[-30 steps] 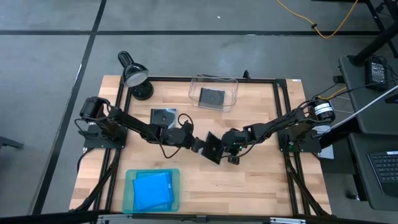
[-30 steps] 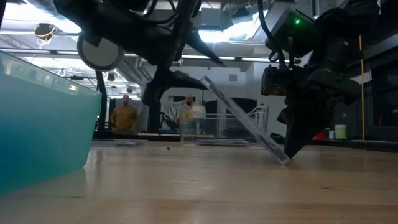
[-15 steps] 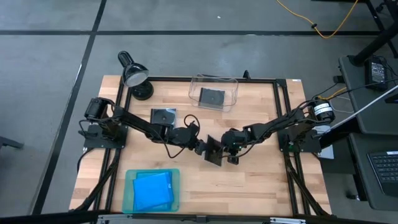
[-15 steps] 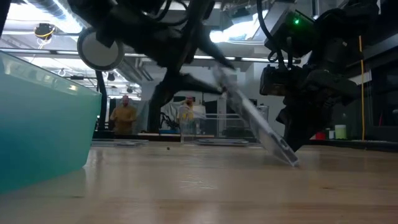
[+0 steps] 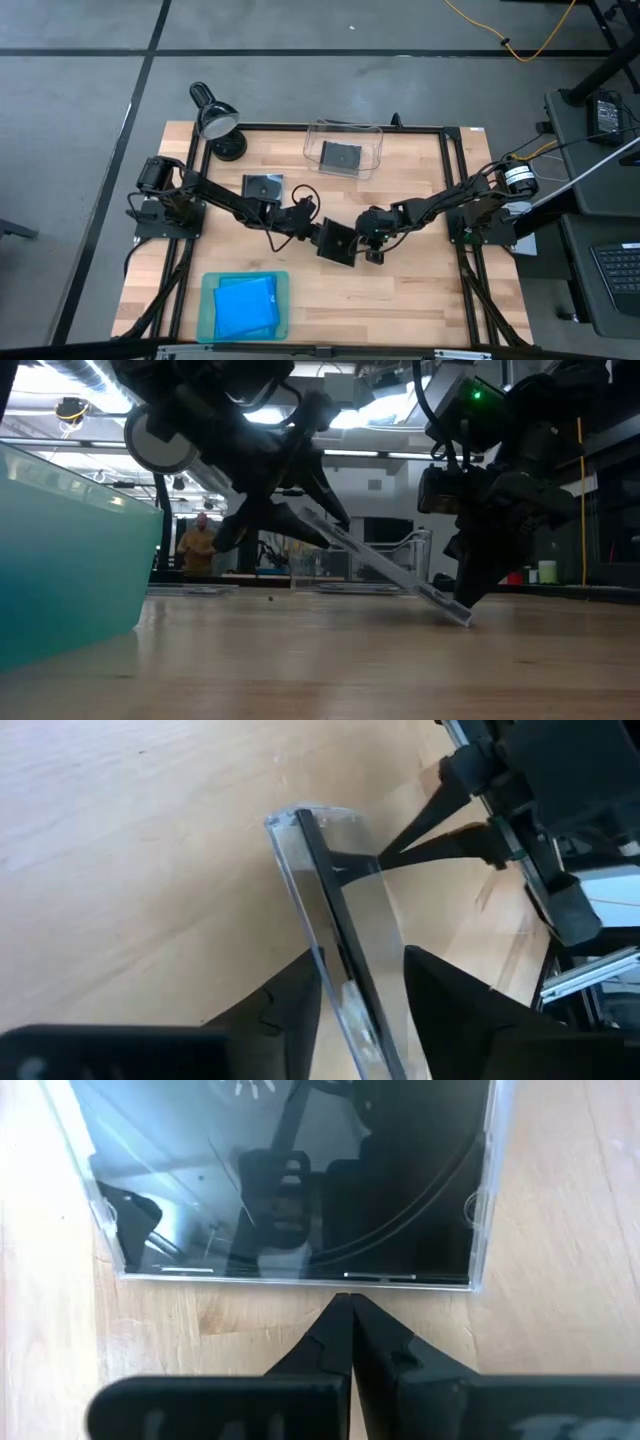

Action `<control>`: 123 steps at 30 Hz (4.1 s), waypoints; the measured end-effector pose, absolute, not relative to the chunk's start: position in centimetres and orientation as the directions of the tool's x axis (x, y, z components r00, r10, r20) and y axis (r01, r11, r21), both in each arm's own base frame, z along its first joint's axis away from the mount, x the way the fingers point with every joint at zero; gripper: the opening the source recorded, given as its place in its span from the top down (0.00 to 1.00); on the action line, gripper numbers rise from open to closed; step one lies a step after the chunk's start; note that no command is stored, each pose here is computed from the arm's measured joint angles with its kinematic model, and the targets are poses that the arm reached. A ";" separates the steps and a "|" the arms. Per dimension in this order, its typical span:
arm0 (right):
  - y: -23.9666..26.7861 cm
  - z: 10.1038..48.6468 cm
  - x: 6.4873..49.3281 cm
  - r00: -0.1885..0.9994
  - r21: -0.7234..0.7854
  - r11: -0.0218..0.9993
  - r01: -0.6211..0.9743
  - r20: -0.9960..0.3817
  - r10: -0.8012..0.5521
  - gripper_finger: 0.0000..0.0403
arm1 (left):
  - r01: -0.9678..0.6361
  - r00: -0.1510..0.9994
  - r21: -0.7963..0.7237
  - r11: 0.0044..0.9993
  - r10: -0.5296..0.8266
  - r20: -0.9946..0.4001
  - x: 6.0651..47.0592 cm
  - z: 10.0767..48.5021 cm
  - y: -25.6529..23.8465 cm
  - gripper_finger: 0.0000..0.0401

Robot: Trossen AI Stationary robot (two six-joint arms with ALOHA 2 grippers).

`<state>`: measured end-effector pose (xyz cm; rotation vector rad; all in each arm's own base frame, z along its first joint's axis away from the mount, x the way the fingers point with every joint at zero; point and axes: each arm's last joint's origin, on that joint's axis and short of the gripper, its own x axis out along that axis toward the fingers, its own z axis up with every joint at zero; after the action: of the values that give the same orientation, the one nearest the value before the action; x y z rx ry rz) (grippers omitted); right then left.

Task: Pick & place jewel cases by type
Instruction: Put the right black CD case into the transparent bin

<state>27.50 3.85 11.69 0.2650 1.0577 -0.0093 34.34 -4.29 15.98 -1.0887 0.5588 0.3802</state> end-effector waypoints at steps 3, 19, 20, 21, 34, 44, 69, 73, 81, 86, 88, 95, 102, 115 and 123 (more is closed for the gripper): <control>3.9 11.7 27.5 0.496 0.212 0.968 0.134 -0.860 0.120 0.98 | -0.550 0.800 -0.721 0.421 0.020 -0.599 34.3 16.0 -4.3 0.72; 3.8 11.7 27.3 0.475 0.193 0.974 0.115 -0.872 0.117 0.98 | -0.528 0.808 -0.705 0.475 0.026 -0.588 34.3 16.4 -4.3 0.92; 3.9 11.8 27.2 0.472 0.190 0.975 0.115 -0.874 0.115 0.98 | -0.525 0.807 -0.700 0.484 0.020 -0.591 34.2 16.5 -4.3 0.92; 3.9 11.8 27.1 0.470 0.184 0.976 0.116 -0.876 0.109 0.98 | -0.522 0.806 -0.695 0.495 0.019 -0.591 34.1 16.7 -4.3 0.92; 3.6 14.4 25.9 0.504 0.094 0.981 0.167 -0.864 -0.003 0.98 | -0.468 0.853 -0.566 0.679 0.179 -0.490 31.2 22.8 -3.3 0.93; 3.5 17.1 25.6 0.618 0.160 0.963 0.217 -0.786 -0.008 0.98 | -0.403 0.901 -0.401 0.823 0.279 -0.332 28.0 28.1 -2.8 0.93; 1.0 31.9 14.6 0.973 0.262 0.940 0.220 -0.124 -0.194 0.98 | -0.241 0.970 0.273 0.931 0.242 0.031 19.6 36.5 -5.2 0.93; 0.8 32.6 13.2 0.973 0.281 0.932 0.229 -0.064 -0.220 0.98 | -0.240 0.971 0.363 0.901 0.218 0.101 19.1 37.4 -5.7 0.93; 0.7 32.8 12.8 0.972 0.288 0.929 0.233 -0.045 -0.230 0.98 | -0.250 0.966 0.529 0.811 0.171 0.193 18.4 38.5 -7.0 0.93; 0.7 32.8 12.8 0.972 0.288 0.929 0.233 -0.046 -0.230 0.98 | -0.310 0.951 0.653 0.691 0.223 0.216 17.7 39.6 -8.1 0.93; 0.7 32.8 12.8 0.972 0.292 0.928 0.233 -0.046 -0.230 0.98 | -0.330 0.943 0.713 0.619 0.254 0.216 17.5 40.5 -8.7 0.93; 0.7 32.8 12.8 0.972 0.316 0.920 0.232 -0.046 -0.230 0.98 | -0.316 0.917 0.884 0.345 0.349 0.192 18.0 43.9 -11.3 0.93; 0.6 32.8 12.8 0.965 0.317 0.912 0.260 -0.046 -0.259 0.98 | -0.171 0.931 0.981 0.094 0.342 0.130 19.5 44.9 -14.3 0.93; 0.5 32.5 12.7 0.957 0.371 0.882 0.289 -0.077 -0.281 0.98 | 0.131 0.940 0.977 -0.169 0.334 -0.068 22.1 42.4 -16.7 0.93; 0.5 32.3 12.7 0.954 0.382 0.874 0.299 -0.102 -0.282 0.98 | 0.043 0.932 0.998 0.040 0.358 -0.055 21.4 43.1 -16.0 0.93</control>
<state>12.71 0.53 32.25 0.4055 0.0437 -0.3035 21.45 -16.00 43.13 1.5194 0.3264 0.2480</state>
